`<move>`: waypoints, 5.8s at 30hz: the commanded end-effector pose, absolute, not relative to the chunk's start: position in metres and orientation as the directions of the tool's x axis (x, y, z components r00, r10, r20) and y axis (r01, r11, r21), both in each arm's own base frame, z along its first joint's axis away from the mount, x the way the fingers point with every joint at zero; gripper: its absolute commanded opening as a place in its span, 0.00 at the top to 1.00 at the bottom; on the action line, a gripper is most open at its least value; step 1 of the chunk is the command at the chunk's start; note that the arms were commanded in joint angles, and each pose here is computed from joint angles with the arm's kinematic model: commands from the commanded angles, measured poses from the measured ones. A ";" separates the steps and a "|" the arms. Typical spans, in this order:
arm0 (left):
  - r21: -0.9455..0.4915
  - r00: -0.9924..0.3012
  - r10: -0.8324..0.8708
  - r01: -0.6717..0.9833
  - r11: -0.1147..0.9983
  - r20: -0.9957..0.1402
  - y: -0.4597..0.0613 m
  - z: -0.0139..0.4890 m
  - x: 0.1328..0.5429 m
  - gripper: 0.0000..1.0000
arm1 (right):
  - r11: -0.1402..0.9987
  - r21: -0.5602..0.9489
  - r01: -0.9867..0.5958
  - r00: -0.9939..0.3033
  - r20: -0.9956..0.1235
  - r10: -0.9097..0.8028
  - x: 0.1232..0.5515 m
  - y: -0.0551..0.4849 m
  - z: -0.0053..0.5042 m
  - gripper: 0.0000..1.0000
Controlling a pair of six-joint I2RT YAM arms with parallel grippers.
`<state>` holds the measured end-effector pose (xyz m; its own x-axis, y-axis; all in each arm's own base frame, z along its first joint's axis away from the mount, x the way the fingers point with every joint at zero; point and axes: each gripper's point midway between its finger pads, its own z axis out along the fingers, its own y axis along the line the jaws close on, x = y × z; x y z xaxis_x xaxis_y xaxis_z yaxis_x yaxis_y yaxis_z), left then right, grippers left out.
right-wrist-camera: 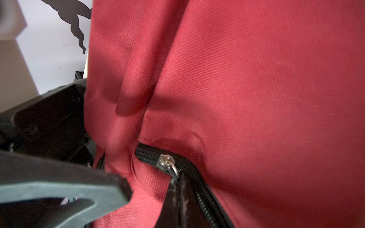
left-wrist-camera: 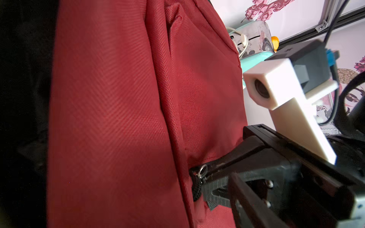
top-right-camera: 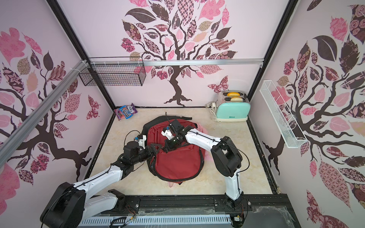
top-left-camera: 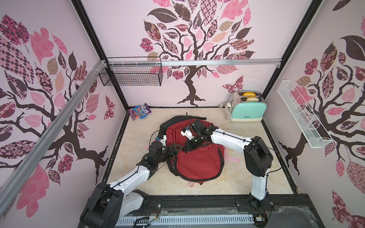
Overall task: Zip up the backpack
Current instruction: Zip the zipper on the backpack, then pick up the backpack from the center of the board, then place the backpack on the backpack.
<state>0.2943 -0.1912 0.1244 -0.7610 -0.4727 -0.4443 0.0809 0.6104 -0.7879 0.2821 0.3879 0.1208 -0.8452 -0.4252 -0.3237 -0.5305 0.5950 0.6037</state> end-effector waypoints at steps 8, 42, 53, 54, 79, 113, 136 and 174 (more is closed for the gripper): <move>-0.820 -0.783 -0.437 0.156 0.551 -0.442 -0.212 0.134 0.294 0.74 | 0.562 0.631 -0.534 -0.841 -0.331 -0.427 0.282 0.395 0.116 1.00; -0.704 -0.689 -0.502 0.017 0.710 -0.522 -0.167 0.144 0.300 1.00 | 0.974 0.223 -0.036 -0.921 -0.385 0.054 0.368 0.188 0.121 1.00; -0.684 -0.677 -0.497 0.014 0.729 -0.543 -0.163 0.152 0.302 1.00 | 0.994 -0.016 0.109 -0.884 -0.459 0.089 0.378 0.133 0.118 1.00; -0.683 -0.673 -0.498 0.014 0.730 -0.546 -0.163 0.154 0.303 1.00 | 0.994 -0.012 0.109 -0.882 -0.463 0.091 0.379 0.133 0.121 1.00; -0.418 -0.791 -0.430 -0.246 0.875 -0.434 -0.115 0.080 0.353 1.00 | 0.825 0.494 0.274 -0.754 -0.422 0.503 0.435 0.079 0.158 0.33; -0.276 -0.851 -0.417 -0.338 0.900 -0.318 -0.104 0.013 0.338 1.00 | 0.543 0.838 0.062 -0.940 -0.133 0.313 0.415 0.207 0.114 1.00; -0.301 -0.821 -0.459 -0.367 0.880 -0.340 -0.096 0.025 0.326 1.00 | 0.889 0.324 -0.324 -0.693 -0.721 0.010 0.288 0.189 0.365 1.00; -0.600 -0.773 -0.555 -0.296 0.743 -0.306 -0.135 0.035 0.333 0.99 | 0.491 0.811 -0.318 -0.820 -0.495 0.287 0.407 0.236 0.275 1.00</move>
